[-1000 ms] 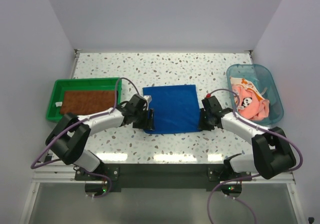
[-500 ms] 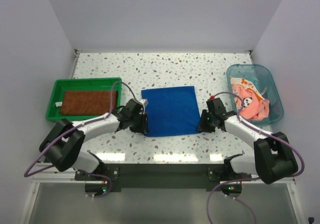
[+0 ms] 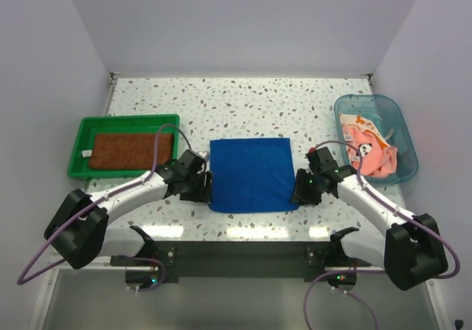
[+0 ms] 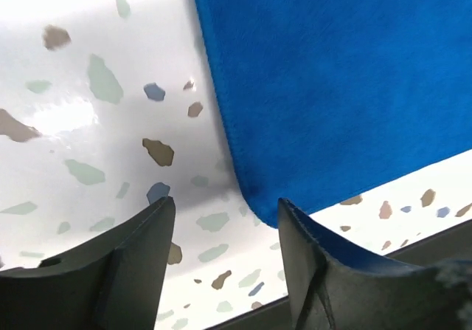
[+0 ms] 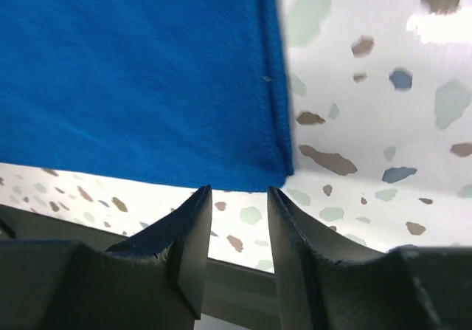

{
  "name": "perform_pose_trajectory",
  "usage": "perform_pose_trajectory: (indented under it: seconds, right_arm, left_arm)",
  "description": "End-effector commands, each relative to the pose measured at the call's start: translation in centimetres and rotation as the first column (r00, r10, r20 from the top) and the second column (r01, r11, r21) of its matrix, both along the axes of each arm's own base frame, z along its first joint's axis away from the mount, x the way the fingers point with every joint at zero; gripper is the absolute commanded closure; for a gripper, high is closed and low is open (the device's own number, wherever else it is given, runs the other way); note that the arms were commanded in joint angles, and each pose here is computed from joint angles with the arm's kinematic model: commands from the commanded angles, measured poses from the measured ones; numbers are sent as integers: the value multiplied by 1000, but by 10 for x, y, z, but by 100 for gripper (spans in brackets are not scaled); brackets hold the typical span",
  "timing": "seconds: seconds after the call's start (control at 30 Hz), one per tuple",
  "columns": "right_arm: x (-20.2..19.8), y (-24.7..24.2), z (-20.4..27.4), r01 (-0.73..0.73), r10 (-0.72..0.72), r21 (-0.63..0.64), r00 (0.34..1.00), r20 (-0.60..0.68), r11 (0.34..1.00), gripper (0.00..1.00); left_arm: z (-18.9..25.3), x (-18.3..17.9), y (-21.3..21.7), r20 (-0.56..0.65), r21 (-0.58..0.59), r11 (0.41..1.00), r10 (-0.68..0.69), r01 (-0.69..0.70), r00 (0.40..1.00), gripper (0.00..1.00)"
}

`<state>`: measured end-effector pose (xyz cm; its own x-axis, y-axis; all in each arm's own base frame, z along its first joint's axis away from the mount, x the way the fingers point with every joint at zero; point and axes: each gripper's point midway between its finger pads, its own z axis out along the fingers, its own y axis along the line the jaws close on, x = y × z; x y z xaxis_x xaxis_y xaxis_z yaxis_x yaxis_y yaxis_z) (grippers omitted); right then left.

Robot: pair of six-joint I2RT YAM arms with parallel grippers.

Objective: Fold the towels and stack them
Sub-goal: Move the towel to the center of the board

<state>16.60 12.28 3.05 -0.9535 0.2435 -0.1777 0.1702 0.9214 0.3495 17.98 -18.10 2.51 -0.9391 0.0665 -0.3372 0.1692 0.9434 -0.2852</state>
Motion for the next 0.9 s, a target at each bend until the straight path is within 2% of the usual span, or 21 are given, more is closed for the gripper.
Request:
perform_pose_trajectory:
  seconds: [0.0, 0.03, 0.1, 0.13, 0.17, 0.23, 0.27, 0.37, 0.4, 0.43, 0.47, 0.6, 0.87]
  right_arm:
    - [39, 4, 44, -52, 56, -30, 989, 133, 998, 60]
    - [62, 9, 63, -64, 69, -32, 976, 206, 997, 60]
    - [86, 10, 68, -52, 66, -63, 970, 235, 997, 60]
    - [109, 19, 88, -61, 71, -44, 950, 305, 997, 60]
    - [121, 22, 85, -58, 70, -47, 950, 304, 997, 61]
    - [155, 30, 103, -45, 56, -38, 920, 387, 998, 62]
    - [166, 30, 92, -37, 55, -57, 928, 369, 998, 63]
    - [208, 31, 101, -4, 34, -69, 896, 443, 998, 67]
    - [219, 31, 87, 2, 31, -78, 905, 425, 997, 68]
    - [234, 32, 92, 11, 21, -66, 888, 459, 998, 70]
    - [243, 27, 89, 29, 4, -64, 889, 458, 998, 71]
    - [273, 18, 57, 55, -22, -62, 897, 441, 997, 73]
    - [286, 6, 6, 71, -44, -63, 932, 360, 995, 76]
  left_arm:
    - [45, 36, -10, 131, -9, 1000, 21, -20, 991, 36]
    - [65, 54, -15, 194, -21, 999, 35, -31, 980, 36]
    - [78, 75, -18, 255, -6, 999, 34, -33, 966, 36]
    - [96, 96, -23, 308, -37, 998, 57, -48, 950, 36]
    - [94, 105, -25, 311, -29, 999, 46, -38, 949, 35]
    - [110, 137, -29, 369, -71, 996, 70, -47, 927, 36]
    - [101, 148, -31, 358, -69, 997, 67, -45, 931, 37]
    - [107, 186, -34, 400, -105, 994, 76, -37, 914, 41]
    - [96, 201, -32, 388, -96, 994, 81, -47, 918, 42]
    - [93, 210, -33, 395, -94, 995, 73, -39, 916, 46]
    - [74, 215, -37, 358, -87, 996, 54, -25, 932, 46]
    - [55, 237, -48, 342, -79, 997, 22, 5, 939, 49]
    - [0, 247, -35, 259, -42, 999, 42, -32, 965, 51]
